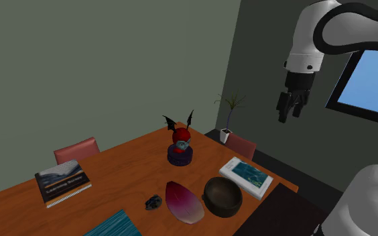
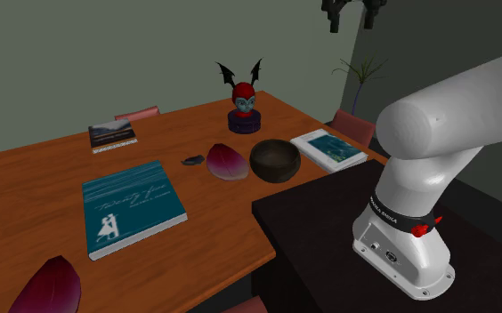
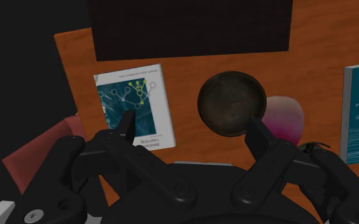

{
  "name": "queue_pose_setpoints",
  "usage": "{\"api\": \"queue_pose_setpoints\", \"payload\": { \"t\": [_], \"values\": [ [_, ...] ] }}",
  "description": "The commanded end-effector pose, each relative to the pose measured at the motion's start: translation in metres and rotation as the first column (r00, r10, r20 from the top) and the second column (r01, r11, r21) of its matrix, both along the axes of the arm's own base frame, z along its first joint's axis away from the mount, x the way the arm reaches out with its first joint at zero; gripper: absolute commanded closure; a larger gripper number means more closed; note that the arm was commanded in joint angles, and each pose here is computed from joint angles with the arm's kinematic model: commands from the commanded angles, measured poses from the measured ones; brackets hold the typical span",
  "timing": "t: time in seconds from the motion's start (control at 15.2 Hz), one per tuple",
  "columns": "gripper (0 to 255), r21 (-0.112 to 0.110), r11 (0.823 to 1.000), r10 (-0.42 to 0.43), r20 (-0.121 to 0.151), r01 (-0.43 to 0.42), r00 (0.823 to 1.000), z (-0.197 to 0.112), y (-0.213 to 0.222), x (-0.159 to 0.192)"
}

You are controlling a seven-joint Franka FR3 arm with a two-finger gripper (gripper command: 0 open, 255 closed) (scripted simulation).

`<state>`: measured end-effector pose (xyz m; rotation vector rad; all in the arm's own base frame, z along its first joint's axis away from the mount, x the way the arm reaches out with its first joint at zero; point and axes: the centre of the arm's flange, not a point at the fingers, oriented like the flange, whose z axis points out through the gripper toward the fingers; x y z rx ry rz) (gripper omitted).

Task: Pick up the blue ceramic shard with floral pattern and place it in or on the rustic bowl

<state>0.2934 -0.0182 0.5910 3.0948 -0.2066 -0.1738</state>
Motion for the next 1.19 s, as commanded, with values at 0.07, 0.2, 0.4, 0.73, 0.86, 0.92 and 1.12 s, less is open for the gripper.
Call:
{"api": "queue_pose_setpoints", "payload": {
  "t": [0.07, 0.2, 0.4, 0.73, 0.86, 0.92, 1.12],
  "values": [
    [0, 0.000, 1.000, -0.001, 0.003, 0.001, 1.000, -0.009, 0.009, 0.004],
    [0, 0.000, 1.000, -0.002, 0.008, 0.002, 1.000, -0.026, 0.026, 0.013],
    [0, 0.000, 1.000, -0.004, 0.015, 0.004, 1.000, -0.052, 0.052, 0.026],
    [0, 0.000, 1.000, -0.006, 0.028, 0.006, 1.000, -0.094, 0.096, 0.049],
    [0, 0.000, 1.000, -0.008, 0.033, 0.008, 0.999, -0.111, 0.113, 0.058],
    [0, 0.000, 1.000, -0.008, 0.036, 0.008, 0.999, -0.120, 0.122, 0.063],
    [0, -0.001, 1.000, -0.010, 0.044, 0.010, 0.999, -0.145, 0.148, 0.077]
  ]
}}
